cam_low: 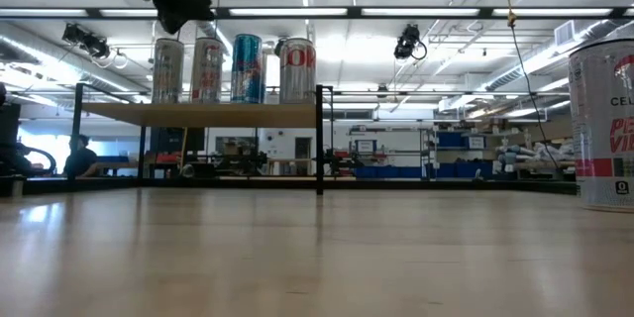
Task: Place canned beverage on shelf
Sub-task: Put the white-pink soda can on the shelf aligned with the other white-pink soda can
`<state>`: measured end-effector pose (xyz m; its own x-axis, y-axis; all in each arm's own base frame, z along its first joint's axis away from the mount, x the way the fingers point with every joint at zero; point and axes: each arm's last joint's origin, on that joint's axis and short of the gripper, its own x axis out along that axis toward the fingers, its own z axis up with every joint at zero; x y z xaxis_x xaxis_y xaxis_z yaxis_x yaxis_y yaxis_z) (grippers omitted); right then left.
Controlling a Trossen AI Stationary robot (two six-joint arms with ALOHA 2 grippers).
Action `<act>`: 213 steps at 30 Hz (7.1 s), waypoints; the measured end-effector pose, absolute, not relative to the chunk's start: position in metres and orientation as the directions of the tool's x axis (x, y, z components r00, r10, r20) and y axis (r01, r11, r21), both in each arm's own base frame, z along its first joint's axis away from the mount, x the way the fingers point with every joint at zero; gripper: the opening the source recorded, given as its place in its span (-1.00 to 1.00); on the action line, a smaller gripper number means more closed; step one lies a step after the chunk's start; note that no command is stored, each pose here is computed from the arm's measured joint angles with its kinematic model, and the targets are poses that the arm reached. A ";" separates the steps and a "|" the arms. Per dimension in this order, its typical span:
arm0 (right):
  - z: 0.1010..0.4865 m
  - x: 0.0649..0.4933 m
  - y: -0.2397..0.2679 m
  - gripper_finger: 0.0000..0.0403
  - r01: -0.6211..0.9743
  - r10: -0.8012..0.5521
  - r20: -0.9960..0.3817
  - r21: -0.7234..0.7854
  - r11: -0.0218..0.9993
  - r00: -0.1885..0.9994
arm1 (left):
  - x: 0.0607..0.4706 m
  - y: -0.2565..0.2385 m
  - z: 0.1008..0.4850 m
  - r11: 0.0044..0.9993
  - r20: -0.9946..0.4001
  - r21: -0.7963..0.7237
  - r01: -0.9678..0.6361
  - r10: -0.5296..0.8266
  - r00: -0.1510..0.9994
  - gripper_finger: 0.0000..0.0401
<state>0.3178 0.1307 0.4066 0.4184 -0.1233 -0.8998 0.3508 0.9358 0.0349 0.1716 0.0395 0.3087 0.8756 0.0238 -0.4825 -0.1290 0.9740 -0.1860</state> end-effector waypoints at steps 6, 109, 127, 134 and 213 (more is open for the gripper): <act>0.407 0.302 0.163 0.71 0.425 -0.153 -0.873 0.067 0.903 0.463 | 0.177 0.018 0.312 0.980 -0.449 -0.197 -0.008 -0.083 0.890 -0.16; 0.260 0.175 0.095 0.22 0.856 -0.145 -0.983 0.020 0.517 0.110 | 0.180 -0.022 0.317 0.952 -0.395 -0.276 0.130 -0.236 0.888 0.03; 0.275 0.221 0.091 0.22 0.778 -0.060 -0.937 0.247 0.578 0.343 | 0.175 -0.018 0.308 0.989 -0.496 -0.121 0.088 -0.137 0.857 0.03; 0.269 0.252 0.084 0.22 0.744 -0.060 -0.956 0.184 0.642 0.288 | 0.176 -0.018 0.309 0.989 -0.486 -0.130 0.073 -0.128 0.865 0.03; 0.370 0.409 -0.013 0.22 0.297 -0.029 -0.623 0.331 0.896 0.782 | 0.209 0.009 0.297 0.986 -0.488 -0.072 -0.147 0.094 0.868 0.72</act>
<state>0.4091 -0.0125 0.3699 0.7817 -0.0285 -0.6231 0.2969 0.8955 0.3315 0.2087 0.0086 0.2973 0.8677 0.0943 -0.4880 -0.1475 0.9865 -0.0716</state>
